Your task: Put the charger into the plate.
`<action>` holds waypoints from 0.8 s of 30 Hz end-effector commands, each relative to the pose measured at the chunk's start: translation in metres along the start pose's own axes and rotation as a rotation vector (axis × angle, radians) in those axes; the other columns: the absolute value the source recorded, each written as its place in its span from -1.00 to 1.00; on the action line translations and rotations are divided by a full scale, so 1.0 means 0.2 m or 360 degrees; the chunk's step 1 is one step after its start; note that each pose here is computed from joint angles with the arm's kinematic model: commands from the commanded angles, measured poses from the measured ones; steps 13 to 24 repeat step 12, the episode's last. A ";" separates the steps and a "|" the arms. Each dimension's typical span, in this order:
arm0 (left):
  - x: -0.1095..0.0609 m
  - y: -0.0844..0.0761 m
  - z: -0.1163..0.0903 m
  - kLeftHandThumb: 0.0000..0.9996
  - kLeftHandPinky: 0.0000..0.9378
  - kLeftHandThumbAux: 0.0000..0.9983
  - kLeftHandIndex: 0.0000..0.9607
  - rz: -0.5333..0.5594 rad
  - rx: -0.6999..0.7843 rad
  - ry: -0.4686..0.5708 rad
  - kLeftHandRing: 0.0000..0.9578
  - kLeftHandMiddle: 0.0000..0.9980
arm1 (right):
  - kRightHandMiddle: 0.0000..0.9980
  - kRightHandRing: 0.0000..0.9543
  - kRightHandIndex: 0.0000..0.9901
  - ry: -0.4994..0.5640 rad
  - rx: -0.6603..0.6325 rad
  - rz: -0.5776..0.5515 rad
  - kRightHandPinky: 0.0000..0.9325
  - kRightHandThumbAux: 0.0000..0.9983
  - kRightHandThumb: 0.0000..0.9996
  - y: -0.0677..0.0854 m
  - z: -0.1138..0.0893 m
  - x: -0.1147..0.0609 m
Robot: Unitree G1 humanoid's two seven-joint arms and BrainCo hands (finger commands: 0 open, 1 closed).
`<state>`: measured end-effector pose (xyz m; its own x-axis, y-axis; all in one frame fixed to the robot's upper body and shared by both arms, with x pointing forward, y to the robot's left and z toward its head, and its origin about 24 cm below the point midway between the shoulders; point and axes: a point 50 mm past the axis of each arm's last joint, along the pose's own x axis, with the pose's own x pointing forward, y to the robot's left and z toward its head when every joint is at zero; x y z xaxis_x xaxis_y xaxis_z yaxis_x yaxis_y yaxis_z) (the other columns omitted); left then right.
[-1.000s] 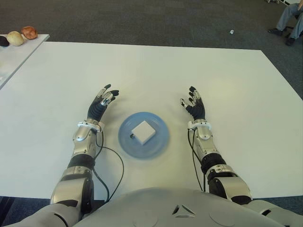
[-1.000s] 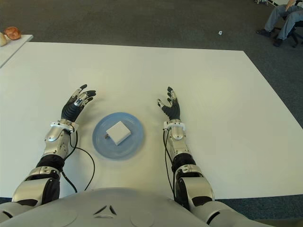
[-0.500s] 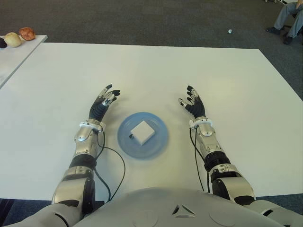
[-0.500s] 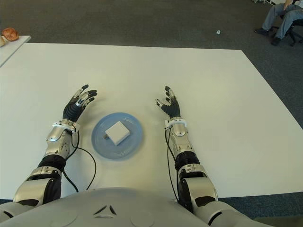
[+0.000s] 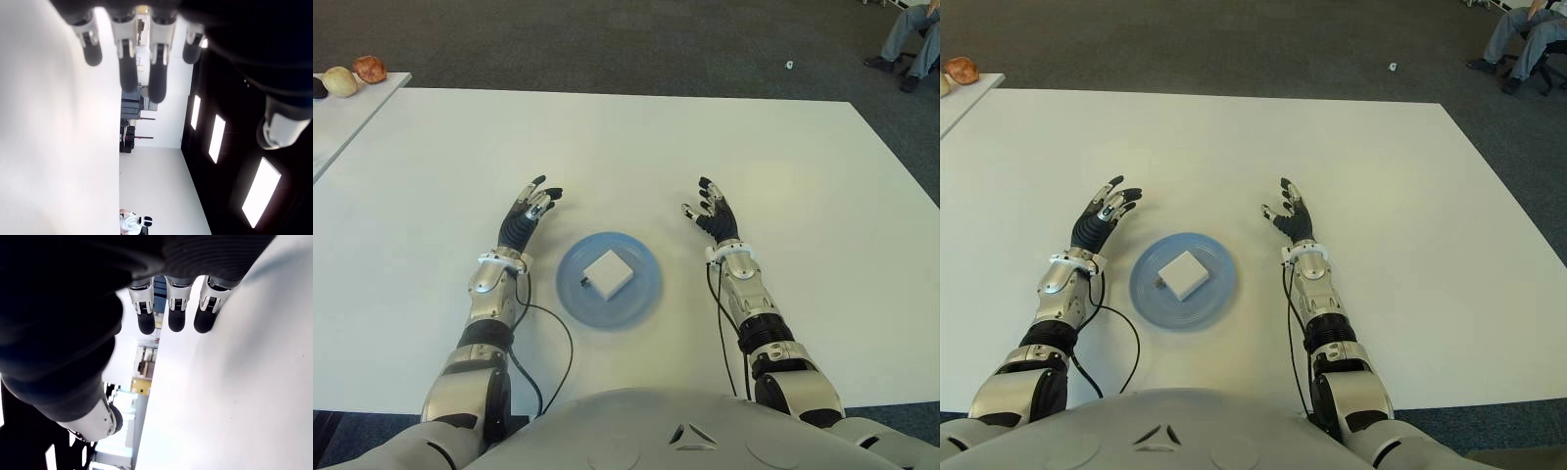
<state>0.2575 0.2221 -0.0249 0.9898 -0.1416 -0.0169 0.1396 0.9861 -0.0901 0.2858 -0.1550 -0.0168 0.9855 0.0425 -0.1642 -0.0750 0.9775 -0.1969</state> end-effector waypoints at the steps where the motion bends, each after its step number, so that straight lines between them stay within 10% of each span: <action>1: -0.01 -0.01 -0.02 -1.00 -0.84 -0.07 -0.84 0.0010 -0.0013 0.0024 -0.58 -0.48 | -1.00 -1.00 -1.00 0.0257 0.0012 0.0062 -0.88 0.71 -1.00 0.04 -0.16 -0.08; 24: -0.01 0.00 -0.02 -1.00 -0.85 -0.02 -0.85 0.0001 0.0001 0.0023 -0.63 -0.55 | -1.00 -1.00 -1.00 0.0237 0.0063 0.0041 -0.87 0.78 -1.00 0.05 -0.14 -0.09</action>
